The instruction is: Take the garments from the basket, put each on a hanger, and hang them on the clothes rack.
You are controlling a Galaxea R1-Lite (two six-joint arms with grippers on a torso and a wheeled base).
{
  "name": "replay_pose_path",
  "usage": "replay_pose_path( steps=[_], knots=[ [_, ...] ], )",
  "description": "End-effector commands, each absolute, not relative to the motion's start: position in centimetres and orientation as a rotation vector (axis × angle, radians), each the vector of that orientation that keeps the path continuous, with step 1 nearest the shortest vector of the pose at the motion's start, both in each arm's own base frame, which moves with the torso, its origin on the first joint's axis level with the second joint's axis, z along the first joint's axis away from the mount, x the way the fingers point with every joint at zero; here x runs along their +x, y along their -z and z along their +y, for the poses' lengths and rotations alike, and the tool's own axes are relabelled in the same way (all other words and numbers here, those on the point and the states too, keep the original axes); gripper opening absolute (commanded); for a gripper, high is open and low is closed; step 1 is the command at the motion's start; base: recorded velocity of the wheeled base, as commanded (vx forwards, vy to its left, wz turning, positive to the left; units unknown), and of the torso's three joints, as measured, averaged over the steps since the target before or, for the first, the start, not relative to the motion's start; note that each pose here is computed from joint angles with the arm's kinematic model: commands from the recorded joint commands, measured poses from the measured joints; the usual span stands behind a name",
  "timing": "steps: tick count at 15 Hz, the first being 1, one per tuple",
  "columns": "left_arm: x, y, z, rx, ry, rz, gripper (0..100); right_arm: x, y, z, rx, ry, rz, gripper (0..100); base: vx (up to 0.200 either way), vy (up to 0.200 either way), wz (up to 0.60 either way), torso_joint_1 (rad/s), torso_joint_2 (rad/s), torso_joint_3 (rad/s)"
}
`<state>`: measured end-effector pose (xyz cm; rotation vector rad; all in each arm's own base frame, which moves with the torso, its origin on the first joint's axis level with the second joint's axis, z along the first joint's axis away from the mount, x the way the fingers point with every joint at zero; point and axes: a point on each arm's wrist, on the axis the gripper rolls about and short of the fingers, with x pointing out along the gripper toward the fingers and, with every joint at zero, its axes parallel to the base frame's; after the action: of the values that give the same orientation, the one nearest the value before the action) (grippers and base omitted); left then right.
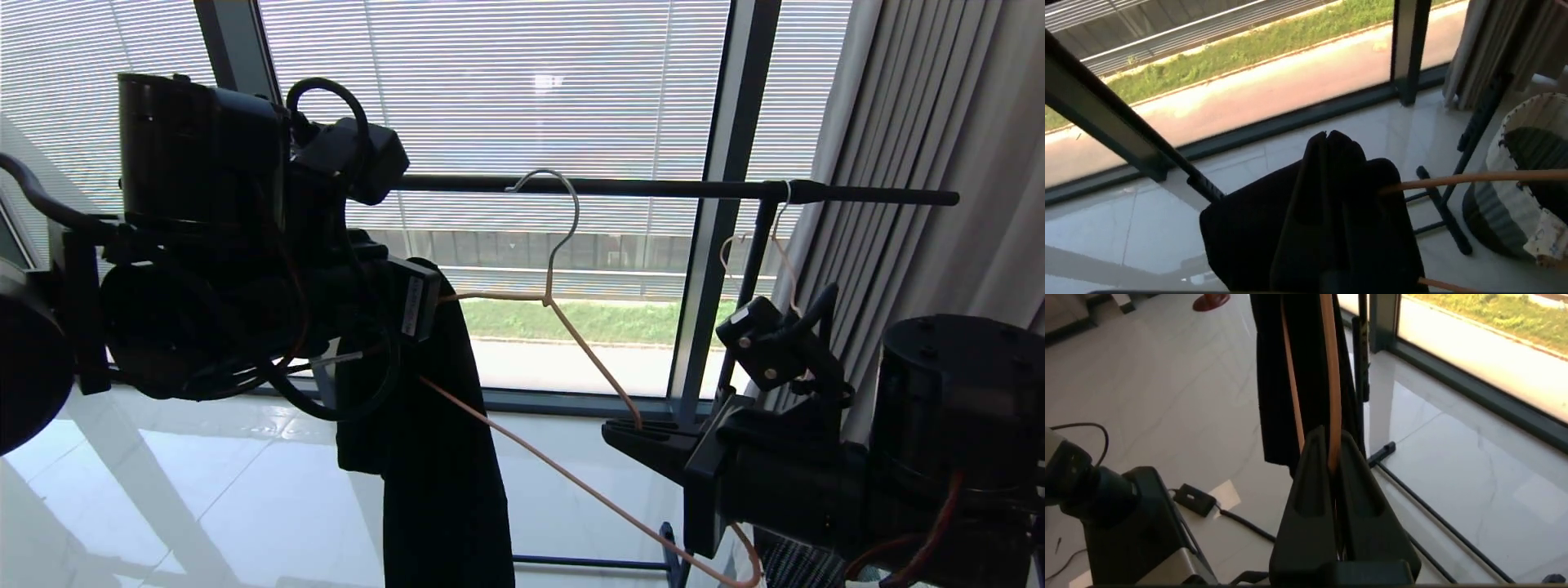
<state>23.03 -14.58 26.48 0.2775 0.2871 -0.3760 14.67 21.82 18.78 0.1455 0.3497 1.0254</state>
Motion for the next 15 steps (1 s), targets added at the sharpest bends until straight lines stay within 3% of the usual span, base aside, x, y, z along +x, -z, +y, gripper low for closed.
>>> replay_pose_path(
  steps=[1,6,10,15],
  knots=[
    [21.8,-27.2,-15.4,0.281,0.464,0.254,0,15.1,-18.7,22.7,0.143,-1.03,0.353,0,0.0,0.0,0.0,0.0,0.0,0.0],
    [20.5,-27.0,-17.4,0.284,0.559,0.248,0,14.9,-18.7,24.6,0.138,-1.054,0.354,0,0.0,0.0,0.0,0.0,0.0,0.0],
    [20.4,-27.4,-17.6,0.273,0.531,0.21,0,14.7,-18.4,26.4,0.131,-0.976,0.336,0,0.0,0.0,0.0,0.0,0.0,0.0],
    [20.2,-28.0,-17.8,0.256,0.539,0.152,0,15.1,-18.3,26.2,0.137,-0.862,0.322,0,0.0,0.0,0.0,0.0,0.0,0.0]
  ],
)
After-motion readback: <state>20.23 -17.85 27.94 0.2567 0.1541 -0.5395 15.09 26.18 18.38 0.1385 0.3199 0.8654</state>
